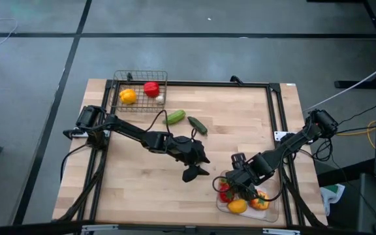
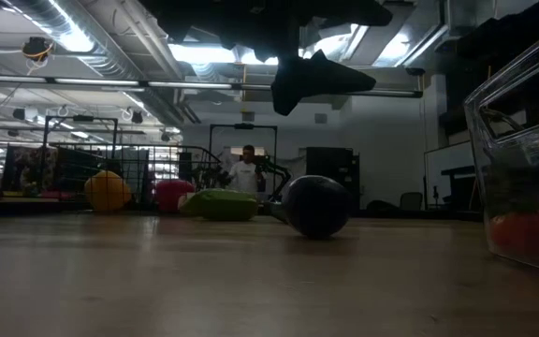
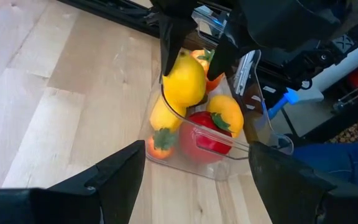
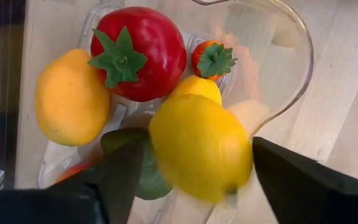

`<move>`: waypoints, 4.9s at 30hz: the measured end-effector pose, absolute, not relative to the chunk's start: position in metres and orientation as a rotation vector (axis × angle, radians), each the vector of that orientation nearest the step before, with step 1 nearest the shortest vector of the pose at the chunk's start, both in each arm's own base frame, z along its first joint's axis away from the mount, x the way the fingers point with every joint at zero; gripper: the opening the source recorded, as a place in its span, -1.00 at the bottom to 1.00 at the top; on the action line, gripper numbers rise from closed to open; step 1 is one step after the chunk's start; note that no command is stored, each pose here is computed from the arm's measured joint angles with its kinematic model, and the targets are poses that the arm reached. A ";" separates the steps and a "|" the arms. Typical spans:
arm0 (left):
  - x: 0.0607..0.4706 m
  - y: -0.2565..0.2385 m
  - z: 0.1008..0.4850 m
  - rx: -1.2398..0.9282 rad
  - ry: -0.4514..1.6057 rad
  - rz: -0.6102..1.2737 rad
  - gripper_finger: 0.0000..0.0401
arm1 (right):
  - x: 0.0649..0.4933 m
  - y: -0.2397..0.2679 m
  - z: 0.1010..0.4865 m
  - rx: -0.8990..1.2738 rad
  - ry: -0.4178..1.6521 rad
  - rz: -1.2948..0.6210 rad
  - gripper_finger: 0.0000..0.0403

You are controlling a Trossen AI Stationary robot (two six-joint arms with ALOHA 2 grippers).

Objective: Sort produce into baskets
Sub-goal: Put the lemon into the transparent bin, then put the onion into the mesh basket

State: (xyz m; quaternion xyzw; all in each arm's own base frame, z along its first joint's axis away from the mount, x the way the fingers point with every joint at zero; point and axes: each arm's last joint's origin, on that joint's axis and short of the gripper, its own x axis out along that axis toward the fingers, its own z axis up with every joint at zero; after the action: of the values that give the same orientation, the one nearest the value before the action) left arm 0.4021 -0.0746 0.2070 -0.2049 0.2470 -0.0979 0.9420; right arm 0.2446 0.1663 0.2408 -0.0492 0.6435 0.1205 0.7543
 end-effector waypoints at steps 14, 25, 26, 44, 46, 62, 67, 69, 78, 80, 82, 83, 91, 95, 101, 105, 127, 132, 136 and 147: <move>0.403 -0.070 0.207 -0.280 0.461 -0.071 0.40 | 0.240 0.158 0.266 -0.177 1.367 0.284 0.97; 0.399 -0.059 0.197 -0.369 0.541 0.129 0.40 | 0.220 0.139 0.306 -0.209 1.162 0.205 0.97; 0.398 -0.056 0.195 -0.410 0.565 0.157 0.40 | 0.220 0.138 0.306 -0.221 1.151 0.186 0.97; 0.390 -0.041 0.182 -0.309 0.738 0.155 0.40 | 0.230 0.142 0.293 -0.327 1.164 0.129 0.97; 0.390 -0.040 0.182 -0.309 0.736 0.155 0.40 | 0.230 0.142 0.293 -0.324 1.164 0.131 0.97; 0.390 -0.040 0.182 -0.315 0.737 0.160 0.40 | 0.238 0.147 0.297 -0.269 1.067 0.154 0.97; 0.390 -0.040 0.182 -0.314 0.739 0.161 0.40 | 0.242 0.150 0.299 -0.242 1.016 0.163 0.97; 0.389 -0.040 0.181 -0.312 0.751 0.163 0.40 | 0.244 0.151 0.300 -0.233 0.997 0.167 0.97; 0.389 -0.037 0.180 -0.312 0.760 0.171 0.61 | 0.249 0.155 0.304 -0.198 0.928 0.180 0.97; 0.389 -0.037 0.178 -0.313 0.766 0.172 0.71 | 0.250 0.155 0.305 -0.192 0.917 0.182 0.97; 0.389 -0.039 0.176 -0.317 0.779 0.167 0.83 | 0.250 0.155 0.305 -0.189 0.911 0.183 0.97; 0.389 -0.040 0.175 -0.312 0.785 0.158 0.89 | 0.250 0.155 0.305 -0.191 0.913 0.183 0.97; 0.392 -0.042 0.170 -0.291 0.779 0.113 0.99 | 0.250 0.155 0.305 -0.191 0.914 0.182 0.97; 0.394 -0.040 0.161 -0.272 0.805 0.119 0.99 | 0.250 0.155 0.305 -0.191 0.914 0.182 0.97; 0.398 -0.040 0.139 -0.286 0.838 0.151 0.98 | 0.250 0.155 0.305 -0.191 0.914 0.182 0.97; 0.399 -0.039 0.136 -0.296 0.836 0.168 0.98 | 0.250 0.155 0.305 -0.191 0.914 0.182 0.97; 0.398 -0.042 0.137 -0.325 0.817 0.239 0.86 | 0.250 0.155 0.305 -0.191 0.914 0.182 0.97; 0.398 -0.042 0.137 -0.324 0.822 0.240 0.62 | 0.250 0.155 0.305 -0.191 0.914 0.182 0.97; 0.398 -0.041 0.137 -0.333 0.818 0.245 0.43 | 0.250 0.155 0.305 -0.191 0.914 0.182 0.97; 0.397 -0.036 0.153 -0.386 0.766 0.261 0.35 | 0.250 0.155 0.305 -0.197 0.914 0.185 0.97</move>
State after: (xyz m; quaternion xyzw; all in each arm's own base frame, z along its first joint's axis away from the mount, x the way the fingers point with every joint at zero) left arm 0.3974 -0.0363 0.1534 -0.1866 0.3703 0.1263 0.9012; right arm 0.2499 0.1552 0.3048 -0.0948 0.4398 0.0892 0.8886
